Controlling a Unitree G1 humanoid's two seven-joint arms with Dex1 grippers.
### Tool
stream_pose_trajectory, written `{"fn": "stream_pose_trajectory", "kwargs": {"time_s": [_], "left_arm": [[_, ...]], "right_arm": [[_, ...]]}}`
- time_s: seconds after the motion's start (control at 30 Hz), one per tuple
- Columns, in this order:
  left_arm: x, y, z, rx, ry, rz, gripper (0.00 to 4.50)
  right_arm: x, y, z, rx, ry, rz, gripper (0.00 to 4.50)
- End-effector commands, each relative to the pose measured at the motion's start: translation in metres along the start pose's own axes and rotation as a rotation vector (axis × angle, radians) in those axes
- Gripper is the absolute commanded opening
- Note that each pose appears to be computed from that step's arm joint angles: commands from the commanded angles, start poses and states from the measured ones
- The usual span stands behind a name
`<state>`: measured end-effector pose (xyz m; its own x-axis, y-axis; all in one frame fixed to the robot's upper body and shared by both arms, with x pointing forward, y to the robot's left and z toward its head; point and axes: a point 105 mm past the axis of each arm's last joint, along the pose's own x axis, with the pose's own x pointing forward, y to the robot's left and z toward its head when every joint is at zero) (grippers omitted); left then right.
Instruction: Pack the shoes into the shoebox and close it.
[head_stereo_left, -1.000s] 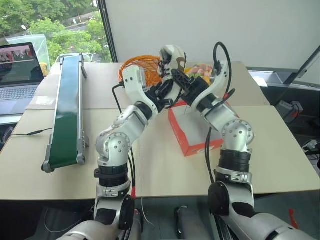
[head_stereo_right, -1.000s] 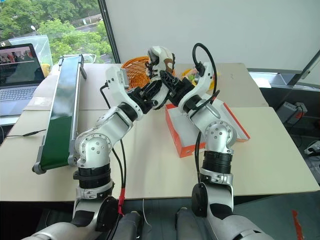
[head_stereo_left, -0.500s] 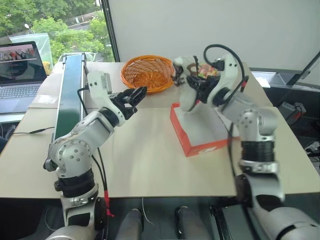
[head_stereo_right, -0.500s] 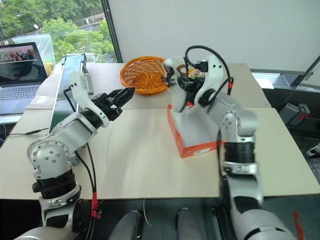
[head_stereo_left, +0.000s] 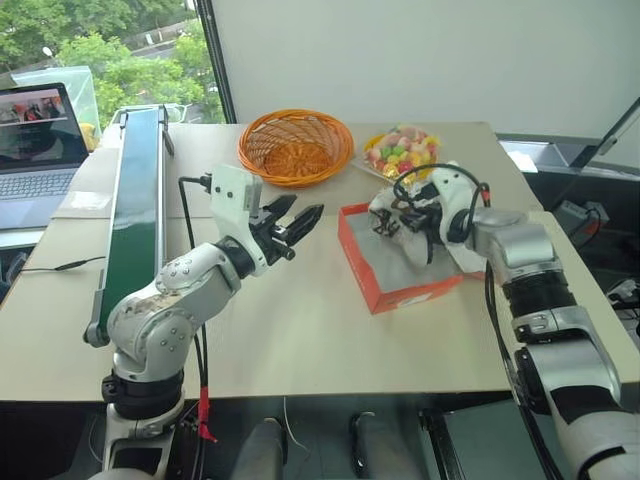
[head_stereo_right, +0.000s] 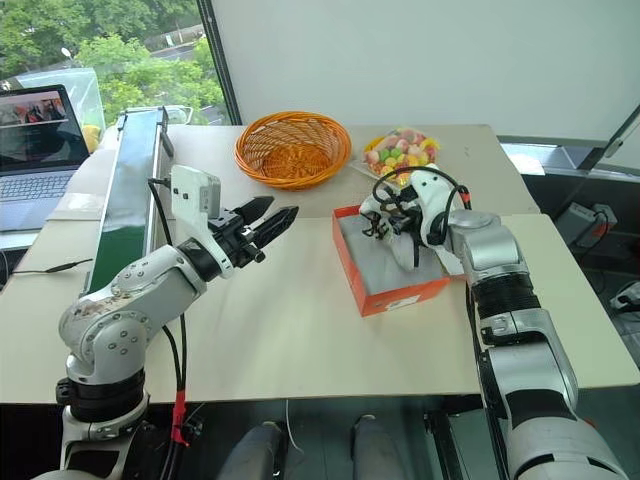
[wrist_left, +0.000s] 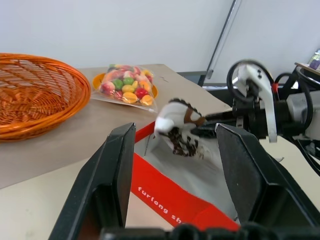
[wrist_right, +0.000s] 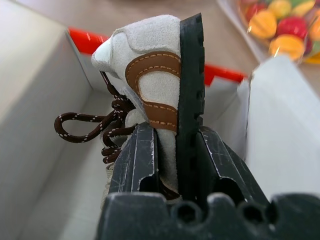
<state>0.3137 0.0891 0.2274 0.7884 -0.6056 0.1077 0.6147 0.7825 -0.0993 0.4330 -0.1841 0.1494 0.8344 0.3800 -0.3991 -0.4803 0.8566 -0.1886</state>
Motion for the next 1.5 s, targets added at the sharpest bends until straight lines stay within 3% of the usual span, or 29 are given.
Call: {"fn": "stream_pose_trajectory", "kwargs": {"time_s": [0.03,0.33,0.4,0.53,0.57,0.63,0.7,0.83,0.93,1.07,1.23,1.5], "left_arm": [[-0.002,-0.007,0.011,0.026,-0.057,-0.009,2.72],[-0.004,-0.006,0.011,0.028,-0.056,0.012,2.72],[-0.004,-0.006,0.012,0.026,-0.059,0.013,2.79],[-0.002,-0.007,0.013,0.025,-0.059,0.012,2.79],[-0.002,-0.008,0.013,0.024,-0.059,0.01,2.79],[-0.002,-0.008,0.013,0.022,-0.06,0.009,2.79],[-0.001,-0.009,0.014,0.02,-0.061,0.01,2.79],[-0.001,-0.009,0.014,0.019,-0.061,0.009,2.79],[-0.002,-0.005,0.014,0.024,-0.059,0.023,2.79],[-0.009,0.029,0.014,0.092,-0.035,0.183,2.79],[-0.03,0.09,0.016,0.263,0.014,0.53,2.79],[-0.088,0.155,0.022,0.296,-0.018,0.872,2.79]], "right_arm": [[-0.001,-0.009,-0.003,-0.041,-0.022,-0.026,0.57],[0.0,-0.011,-0.025,-0.118,0.014,-0.056,0.57],[0.001,-0.007,-0.025,-0.133,0.011,-0.043,1.55],[0.002,0.001,-0.015,-0.209,-0.012,-0.04,2.82],[0.0,0.002,-0.006,-0.245,-0.028,-0.049,3.28],[-0.003,0.004,0.008,-0.308,-0.06,-0.07,3.72],[-0.007,0.007,0.023,-0.37,-0.091,-0.093,4.43],[-0.023,0.022,0.065,-0.424,-0.185,-0.077,4.48],[-0.037,0.034,0.092,-0.362,-0.261,-0.036,4.48],[-0.059,0.064,0.122,-0.013,-0.434,0.257,4.48],[-0.078,0.097,0.124,0.009,-0.521,0.503,4.48],[-0.066,0.141,0.121,-0.106,-0.569,0.591,4.48]]}}
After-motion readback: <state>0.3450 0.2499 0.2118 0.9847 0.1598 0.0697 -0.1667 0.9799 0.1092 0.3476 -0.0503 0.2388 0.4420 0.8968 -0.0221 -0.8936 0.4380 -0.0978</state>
